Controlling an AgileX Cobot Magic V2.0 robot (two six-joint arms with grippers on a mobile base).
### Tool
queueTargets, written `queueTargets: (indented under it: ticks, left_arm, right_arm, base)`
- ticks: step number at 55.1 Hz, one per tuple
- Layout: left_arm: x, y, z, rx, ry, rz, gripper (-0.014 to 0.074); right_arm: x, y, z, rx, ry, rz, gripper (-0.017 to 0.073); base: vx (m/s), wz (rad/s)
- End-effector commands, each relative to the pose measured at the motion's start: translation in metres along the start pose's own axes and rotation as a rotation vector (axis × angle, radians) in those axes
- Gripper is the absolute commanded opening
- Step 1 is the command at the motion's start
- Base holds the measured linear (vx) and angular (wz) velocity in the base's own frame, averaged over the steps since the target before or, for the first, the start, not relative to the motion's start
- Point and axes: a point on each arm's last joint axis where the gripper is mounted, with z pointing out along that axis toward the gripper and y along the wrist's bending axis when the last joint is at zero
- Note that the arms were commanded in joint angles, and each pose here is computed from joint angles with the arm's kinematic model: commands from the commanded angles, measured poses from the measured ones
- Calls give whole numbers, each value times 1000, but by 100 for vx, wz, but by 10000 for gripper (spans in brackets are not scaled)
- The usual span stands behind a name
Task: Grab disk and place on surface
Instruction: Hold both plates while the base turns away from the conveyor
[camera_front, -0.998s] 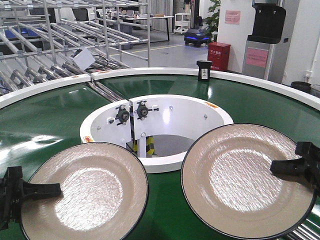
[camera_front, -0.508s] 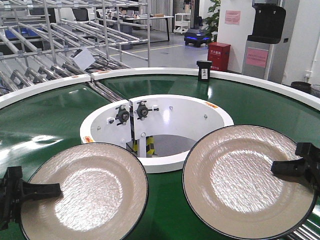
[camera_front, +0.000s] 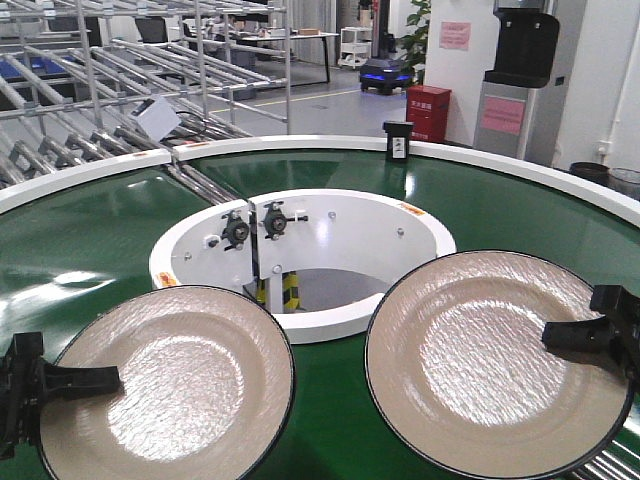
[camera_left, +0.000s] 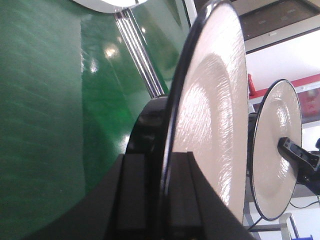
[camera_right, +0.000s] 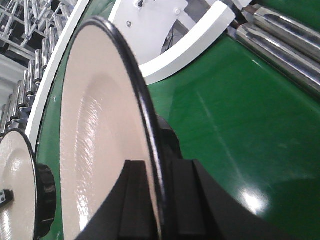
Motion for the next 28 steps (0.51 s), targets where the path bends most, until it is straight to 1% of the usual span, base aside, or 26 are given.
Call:
queueTargets:
  ticks: [1, 12, 28]
  left_arm:
    - [-4, -34, -7, 180, -34, 11, -7]
    - [-4, -34, -7, 180, -34, 11, -7]
    - [-4, -34, -7, 180, -34, 11, -7]
  right_arm:
    - [-11, 21, -13, -87, -91, 15, -9]
    - [-11, 21, -13, -87, -91, 15, -9]
    - [-11, 21, -13, -87, -91, 15, -9]
  base:
    - [-7, -18]
    - [-11, -32]
    - [-16, -53]
